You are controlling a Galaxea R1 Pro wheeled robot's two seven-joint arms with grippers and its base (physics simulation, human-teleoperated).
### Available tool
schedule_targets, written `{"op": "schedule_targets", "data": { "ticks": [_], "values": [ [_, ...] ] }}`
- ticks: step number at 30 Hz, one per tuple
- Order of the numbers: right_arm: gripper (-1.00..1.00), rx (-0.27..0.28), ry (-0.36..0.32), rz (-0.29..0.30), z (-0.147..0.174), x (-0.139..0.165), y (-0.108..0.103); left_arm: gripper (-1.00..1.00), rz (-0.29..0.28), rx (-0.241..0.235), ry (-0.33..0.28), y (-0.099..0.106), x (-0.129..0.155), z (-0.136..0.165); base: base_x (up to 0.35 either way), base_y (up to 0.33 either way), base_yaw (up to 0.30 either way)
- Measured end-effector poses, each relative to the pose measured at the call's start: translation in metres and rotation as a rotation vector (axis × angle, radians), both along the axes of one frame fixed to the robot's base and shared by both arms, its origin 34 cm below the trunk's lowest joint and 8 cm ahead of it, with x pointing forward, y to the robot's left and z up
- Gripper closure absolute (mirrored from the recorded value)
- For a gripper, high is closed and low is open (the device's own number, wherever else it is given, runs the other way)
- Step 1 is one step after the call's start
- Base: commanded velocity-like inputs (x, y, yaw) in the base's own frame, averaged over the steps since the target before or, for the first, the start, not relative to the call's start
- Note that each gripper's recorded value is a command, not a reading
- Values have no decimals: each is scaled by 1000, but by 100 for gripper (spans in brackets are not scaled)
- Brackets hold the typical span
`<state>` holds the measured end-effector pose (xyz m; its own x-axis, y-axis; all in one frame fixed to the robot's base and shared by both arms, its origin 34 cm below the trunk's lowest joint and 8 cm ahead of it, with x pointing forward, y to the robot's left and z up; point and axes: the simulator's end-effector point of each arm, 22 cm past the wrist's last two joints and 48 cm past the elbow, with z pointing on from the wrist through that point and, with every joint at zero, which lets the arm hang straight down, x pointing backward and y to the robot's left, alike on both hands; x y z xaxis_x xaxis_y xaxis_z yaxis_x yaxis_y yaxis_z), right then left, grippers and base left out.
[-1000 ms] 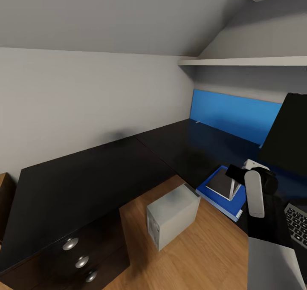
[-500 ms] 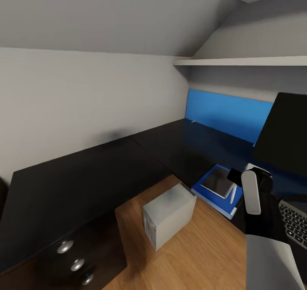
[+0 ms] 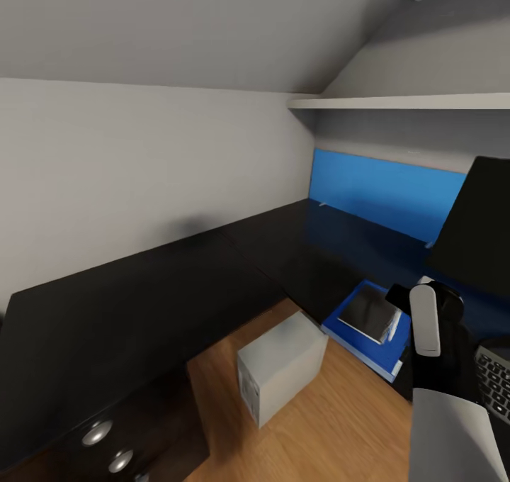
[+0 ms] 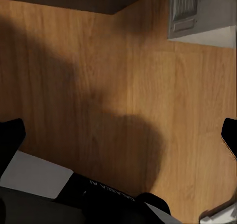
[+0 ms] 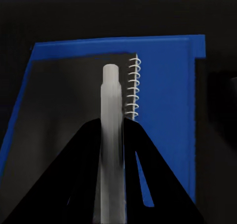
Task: In the bedroom, organize the workspace by keeping the computer under the desk, ensuring the monitor is on the desk, placing the keyboard on the desk next to the monitor, placing the mouse on the desk next to the keyboard, moving the folder from the swivel chair onto the desk next to the mouse, stacking the notebook on top of the folder with the pen on top of the notebook, and positioning the swivel chair next to the desk.
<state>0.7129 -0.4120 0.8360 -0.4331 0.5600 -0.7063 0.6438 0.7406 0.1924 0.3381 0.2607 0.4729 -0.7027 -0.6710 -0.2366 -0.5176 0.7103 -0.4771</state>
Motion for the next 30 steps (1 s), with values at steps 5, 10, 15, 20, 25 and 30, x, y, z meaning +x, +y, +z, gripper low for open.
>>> {"op": "schedule_targets", "data": {
  "ticks": [5,10,15,20,25,30],
  "values": [
    [100,7,4,-10,-3,-2,-3,-100,0,3,-4,0,1,0,166,0,0],
    [100,17,12,-24,-7,-4,-7,-100,-2,4,-5,-1,1,0,44,0,0],
    [100,24,18,-26,-8,-2,-8,-100,-3,3,-4,-1,1,0,14,0,0],
    [100,31,30,-24,-13,0,-7,-100,-4,2,-4,-1,1,0,65,0,0],
    [100,39,54,-21,-22,-1,-5,-100,-4,2,-5,-1,1,0,137,0,0],
    [100,45,76,-17,-30,-1,-4,-100,0,-2,-2,-2,1,0,47,0,0]
  ]
}}
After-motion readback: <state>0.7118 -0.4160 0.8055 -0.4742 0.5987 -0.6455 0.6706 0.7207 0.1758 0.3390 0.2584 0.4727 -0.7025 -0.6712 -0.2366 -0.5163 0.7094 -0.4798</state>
